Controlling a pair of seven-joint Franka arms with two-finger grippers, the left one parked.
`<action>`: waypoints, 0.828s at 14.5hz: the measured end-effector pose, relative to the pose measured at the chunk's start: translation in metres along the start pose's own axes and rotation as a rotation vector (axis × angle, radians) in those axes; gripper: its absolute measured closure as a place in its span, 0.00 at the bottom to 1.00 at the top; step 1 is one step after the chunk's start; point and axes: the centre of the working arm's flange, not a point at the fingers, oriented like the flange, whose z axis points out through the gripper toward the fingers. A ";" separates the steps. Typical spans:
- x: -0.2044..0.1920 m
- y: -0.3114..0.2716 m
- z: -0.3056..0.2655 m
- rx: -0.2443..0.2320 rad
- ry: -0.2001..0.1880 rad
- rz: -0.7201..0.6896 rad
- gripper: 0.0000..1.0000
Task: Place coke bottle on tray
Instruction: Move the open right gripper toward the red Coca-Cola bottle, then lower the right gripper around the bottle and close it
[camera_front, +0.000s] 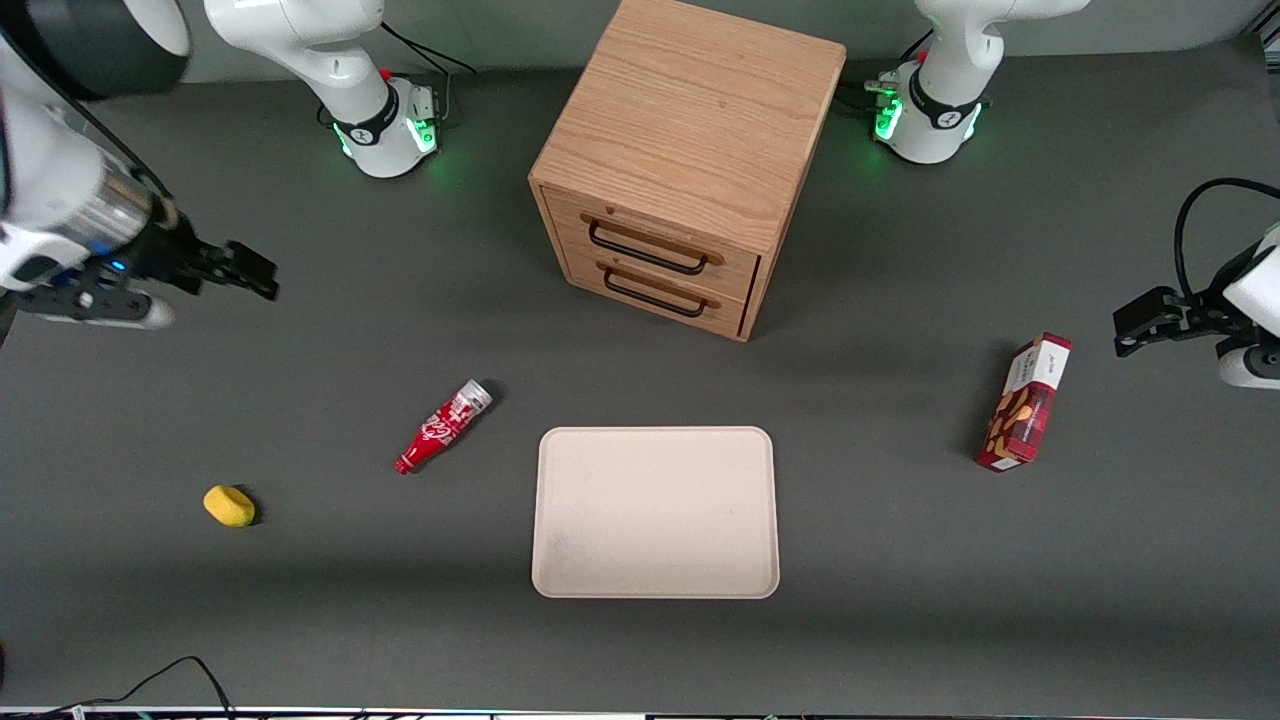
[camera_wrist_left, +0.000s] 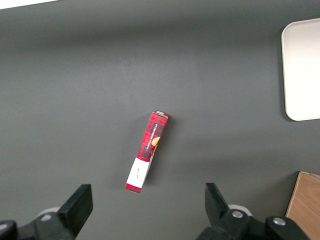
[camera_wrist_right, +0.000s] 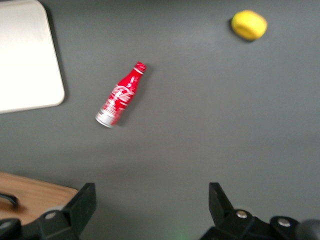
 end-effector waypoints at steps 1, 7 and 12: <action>0.010 -0.012 0.019 0.005 -0.008 0.044 0.00; 0.052 -0.082 0.155 0.008 -0.055 0.400 0.00; 0.069 -0.094 0.268 -0.001 -0.095 0.588 0.00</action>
